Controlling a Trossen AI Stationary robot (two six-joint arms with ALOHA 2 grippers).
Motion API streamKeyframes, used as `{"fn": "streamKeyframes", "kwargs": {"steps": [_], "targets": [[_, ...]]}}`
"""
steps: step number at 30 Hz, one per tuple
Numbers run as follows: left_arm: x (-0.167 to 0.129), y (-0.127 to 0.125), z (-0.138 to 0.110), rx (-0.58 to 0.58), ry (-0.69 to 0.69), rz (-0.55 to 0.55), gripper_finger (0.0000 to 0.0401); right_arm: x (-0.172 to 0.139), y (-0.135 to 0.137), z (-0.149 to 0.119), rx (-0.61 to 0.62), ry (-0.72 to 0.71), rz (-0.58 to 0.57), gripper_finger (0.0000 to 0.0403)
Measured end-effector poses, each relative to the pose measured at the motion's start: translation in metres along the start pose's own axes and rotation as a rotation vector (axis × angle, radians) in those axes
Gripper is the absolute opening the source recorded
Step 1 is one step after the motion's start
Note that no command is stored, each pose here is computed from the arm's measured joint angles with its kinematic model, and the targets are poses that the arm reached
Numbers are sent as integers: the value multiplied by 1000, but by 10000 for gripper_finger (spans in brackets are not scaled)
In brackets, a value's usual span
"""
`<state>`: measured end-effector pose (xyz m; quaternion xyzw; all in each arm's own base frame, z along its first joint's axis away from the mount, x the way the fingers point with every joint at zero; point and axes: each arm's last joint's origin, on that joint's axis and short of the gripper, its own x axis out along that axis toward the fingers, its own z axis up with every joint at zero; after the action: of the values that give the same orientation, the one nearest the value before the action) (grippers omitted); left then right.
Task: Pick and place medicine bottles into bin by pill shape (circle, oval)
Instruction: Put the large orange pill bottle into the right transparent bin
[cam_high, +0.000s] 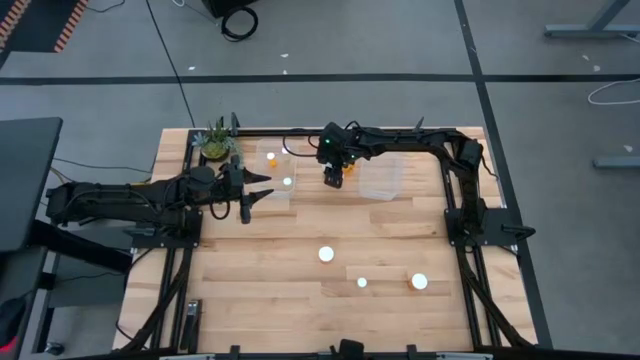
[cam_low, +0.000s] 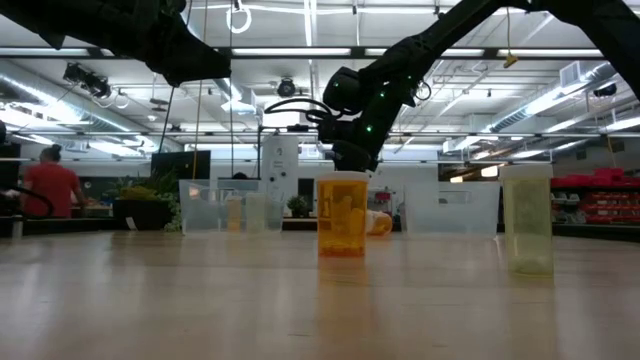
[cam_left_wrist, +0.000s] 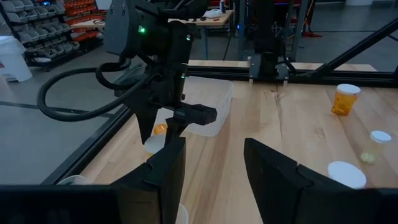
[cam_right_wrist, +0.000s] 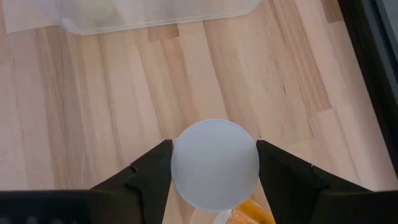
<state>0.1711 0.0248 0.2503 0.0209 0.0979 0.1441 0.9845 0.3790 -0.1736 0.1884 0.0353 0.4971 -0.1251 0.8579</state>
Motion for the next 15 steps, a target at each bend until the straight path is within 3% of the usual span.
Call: {"fn": "streamKeyframes", "kwargs": {"steps": [15], "targets": [[0,0,-2,3,17,-1,172,-22,-8,20,-57,5,-16,227]]}}
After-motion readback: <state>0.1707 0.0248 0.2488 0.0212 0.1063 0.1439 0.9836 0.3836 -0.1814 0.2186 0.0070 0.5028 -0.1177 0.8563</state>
